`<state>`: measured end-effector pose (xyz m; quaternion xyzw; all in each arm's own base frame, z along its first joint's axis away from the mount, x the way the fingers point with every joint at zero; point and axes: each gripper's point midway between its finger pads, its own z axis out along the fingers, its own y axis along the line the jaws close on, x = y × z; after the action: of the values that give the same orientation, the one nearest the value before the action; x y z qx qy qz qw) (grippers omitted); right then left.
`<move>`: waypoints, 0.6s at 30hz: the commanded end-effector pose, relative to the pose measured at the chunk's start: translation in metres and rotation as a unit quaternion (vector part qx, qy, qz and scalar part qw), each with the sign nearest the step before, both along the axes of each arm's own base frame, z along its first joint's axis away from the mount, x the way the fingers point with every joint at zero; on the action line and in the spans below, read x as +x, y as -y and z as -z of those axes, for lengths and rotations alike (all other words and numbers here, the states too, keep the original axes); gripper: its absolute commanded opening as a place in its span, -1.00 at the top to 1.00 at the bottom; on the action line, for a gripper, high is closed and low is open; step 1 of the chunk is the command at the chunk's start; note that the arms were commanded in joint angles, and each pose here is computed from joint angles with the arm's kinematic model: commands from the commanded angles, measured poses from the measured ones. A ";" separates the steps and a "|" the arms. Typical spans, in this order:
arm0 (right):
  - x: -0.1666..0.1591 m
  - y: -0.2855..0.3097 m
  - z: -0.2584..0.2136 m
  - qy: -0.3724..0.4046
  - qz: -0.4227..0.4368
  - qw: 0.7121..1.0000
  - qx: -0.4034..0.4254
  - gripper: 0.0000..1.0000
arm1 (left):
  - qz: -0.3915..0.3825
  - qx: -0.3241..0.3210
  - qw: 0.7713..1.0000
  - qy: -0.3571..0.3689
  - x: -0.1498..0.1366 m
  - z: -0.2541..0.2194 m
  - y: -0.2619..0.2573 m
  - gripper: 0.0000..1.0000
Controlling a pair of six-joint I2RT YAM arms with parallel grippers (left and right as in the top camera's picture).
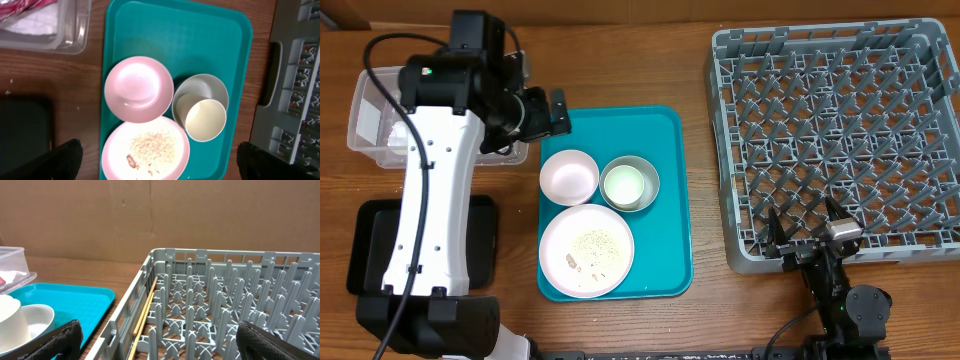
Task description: Sort waste into correct bins and load items into the dishwasher
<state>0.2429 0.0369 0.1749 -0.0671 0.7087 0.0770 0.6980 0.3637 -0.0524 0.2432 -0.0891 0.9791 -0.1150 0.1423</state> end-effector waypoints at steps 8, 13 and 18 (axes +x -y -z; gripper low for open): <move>0.000 0.001 0.002 0.003 0.002 1.000 -0.002 -1.00 | -0.017 0.068 0.997 0.027 0.014 0.001 -0.024 -0.99; 0.000 0.001 0.002 0.003 0.002 1.000 -0.002 -1.00 | -0.018 0.067 0.997 0.045 0.022 -0.003 -0.024 -0.99; 0.000 0.001 0.002 0.003 0.002 1.000 -0.002 -1.00 | -0.036 0.103 0.992 0.070 0.035 -0.006 -0.038 -1.00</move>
<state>0.2429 0.0369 0.1747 -0.0668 0.7090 0.0773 0.6977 0.3937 -0.0305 0.2512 -0.0936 0.9710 -0.0533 0.2135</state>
